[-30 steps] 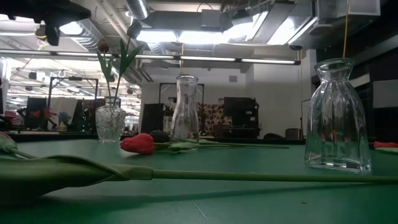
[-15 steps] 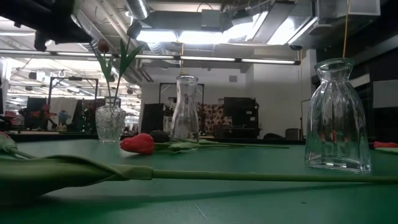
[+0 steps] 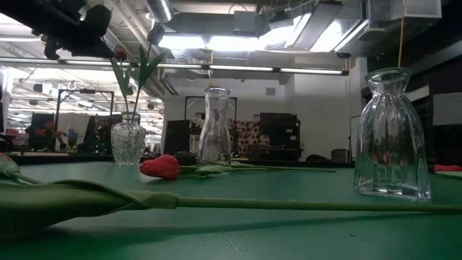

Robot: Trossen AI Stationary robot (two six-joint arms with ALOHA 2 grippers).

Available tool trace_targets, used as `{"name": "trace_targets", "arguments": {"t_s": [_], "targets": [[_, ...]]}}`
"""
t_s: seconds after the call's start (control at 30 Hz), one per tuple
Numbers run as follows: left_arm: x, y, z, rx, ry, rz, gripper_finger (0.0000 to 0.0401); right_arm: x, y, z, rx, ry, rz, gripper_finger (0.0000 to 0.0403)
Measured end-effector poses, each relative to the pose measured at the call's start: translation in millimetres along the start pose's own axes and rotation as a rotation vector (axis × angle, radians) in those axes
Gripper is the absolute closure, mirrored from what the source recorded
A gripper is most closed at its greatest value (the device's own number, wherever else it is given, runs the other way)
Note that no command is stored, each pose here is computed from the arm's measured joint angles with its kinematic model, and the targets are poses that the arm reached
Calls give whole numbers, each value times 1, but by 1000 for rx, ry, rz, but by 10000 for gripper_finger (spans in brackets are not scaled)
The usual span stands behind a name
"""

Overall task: Sort flowers into vase by color
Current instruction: Put the dark red tulip into the top transparent vase

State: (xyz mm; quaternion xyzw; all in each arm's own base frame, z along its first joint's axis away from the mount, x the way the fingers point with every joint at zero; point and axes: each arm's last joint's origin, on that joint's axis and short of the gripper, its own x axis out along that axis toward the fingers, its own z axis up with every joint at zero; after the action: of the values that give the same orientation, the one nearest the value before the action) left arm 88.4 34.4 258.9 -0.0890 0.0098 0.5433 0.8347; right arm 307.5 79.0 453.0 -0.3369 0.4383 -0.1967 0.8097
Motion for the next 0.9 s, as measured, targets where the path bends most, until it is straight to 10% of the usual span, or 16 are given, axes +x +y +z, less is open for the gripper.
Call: {"name": "trace_targets", "arguments": {"t_s": [0.9], "targets": [[41,-11,-11,107,120,46,393,0,1,0,9,-4,25,143]]}}
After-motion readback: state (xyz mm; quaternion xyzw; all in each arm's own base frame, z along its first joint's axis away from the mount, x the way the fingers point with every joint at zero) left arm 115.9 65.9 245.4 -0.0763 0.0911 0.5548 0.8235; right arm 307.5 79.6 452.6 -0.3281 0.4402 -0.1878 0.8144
